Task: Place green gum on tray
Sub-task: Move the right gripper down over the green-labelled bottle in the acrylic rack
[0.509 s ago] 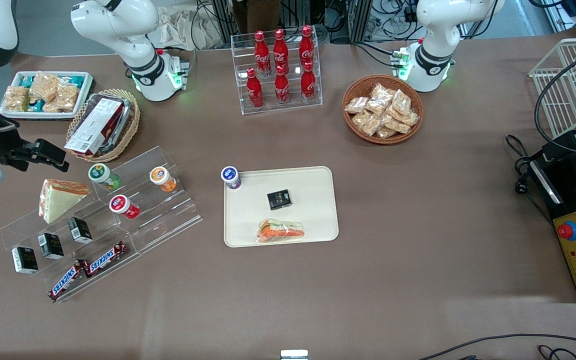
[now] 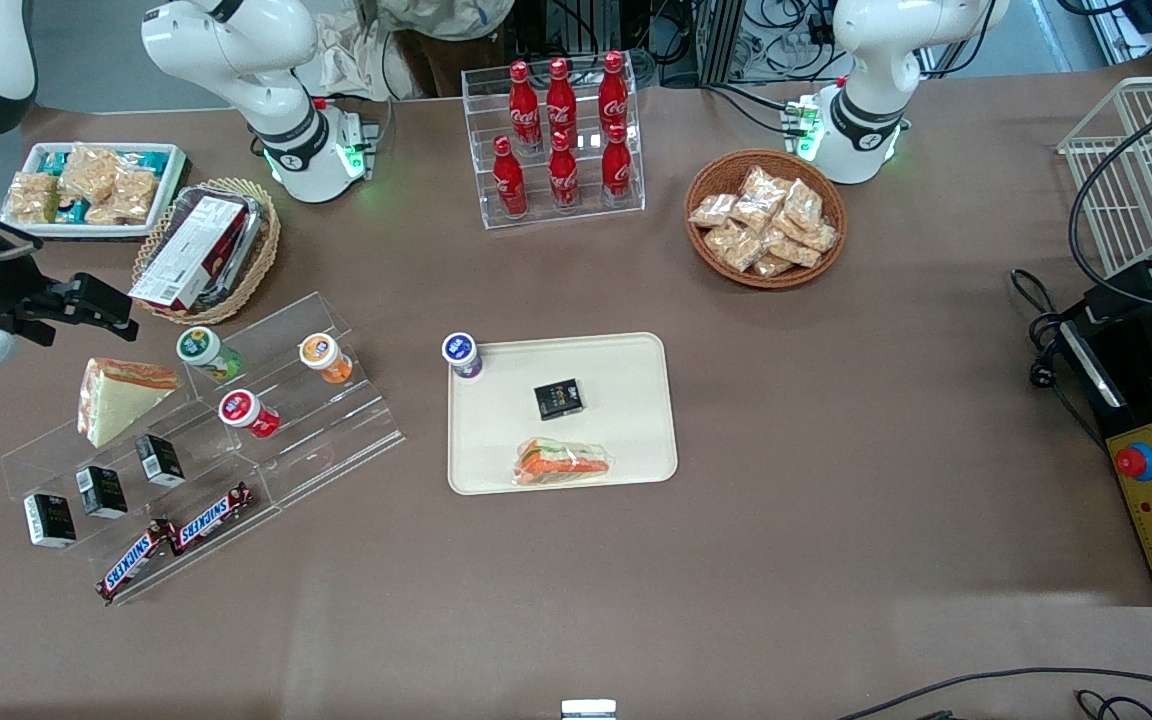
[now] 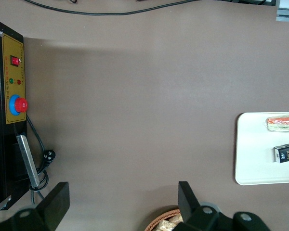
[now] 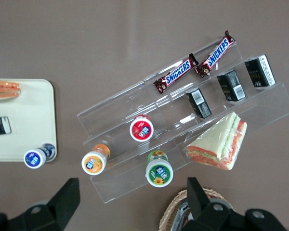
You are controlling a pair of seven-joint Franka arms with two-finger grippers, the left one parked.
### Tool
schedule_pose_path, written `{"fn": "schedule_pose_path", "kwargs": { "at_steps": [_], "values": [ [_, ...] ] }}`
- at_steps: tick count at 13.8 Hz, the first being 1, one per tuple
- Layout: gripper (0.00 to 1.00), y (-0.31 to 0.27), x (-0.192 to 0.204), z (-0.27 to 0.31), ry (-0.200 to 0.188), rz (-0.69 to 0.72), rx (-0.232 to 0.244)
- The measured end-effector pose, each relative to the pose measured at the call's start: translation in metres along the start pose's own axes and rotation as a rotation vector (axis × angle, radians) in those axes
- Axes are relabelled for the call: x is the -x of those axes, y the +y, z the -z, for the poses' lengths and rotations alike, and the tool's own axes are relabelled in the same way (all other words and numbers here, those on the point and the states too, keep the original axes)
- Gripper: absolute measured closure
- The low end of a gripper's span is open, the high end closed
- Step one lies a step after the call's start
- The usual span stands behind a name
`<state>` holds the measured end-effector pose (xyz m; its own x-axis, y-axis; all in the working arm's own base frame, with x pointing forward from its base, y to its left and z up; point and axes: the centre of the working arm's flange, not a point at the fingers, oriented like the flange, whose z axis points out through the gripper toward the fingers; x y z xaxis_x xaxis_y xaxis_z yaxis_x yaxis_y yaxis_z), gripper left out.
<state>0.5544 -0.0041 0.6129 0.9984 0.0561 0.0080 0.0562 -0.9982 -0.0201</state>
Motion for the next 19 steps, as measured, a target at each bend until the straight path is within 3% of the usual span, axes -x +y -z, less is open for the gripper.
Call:
{"fn": "schedule_pose_path", "kwargs": {
  "at_steps": [7,12,19],
  "values": [
    [0.01,0.021,0.009,-0.025,-0.068,0.015,-0.008],
    [0.01,0.031,0.041,-0.087,-0.024,-0.002,-0.018],
    [0.01,0.035,0.071,-0.172,-0.015,-0.018,-0.024]
  ]
}}
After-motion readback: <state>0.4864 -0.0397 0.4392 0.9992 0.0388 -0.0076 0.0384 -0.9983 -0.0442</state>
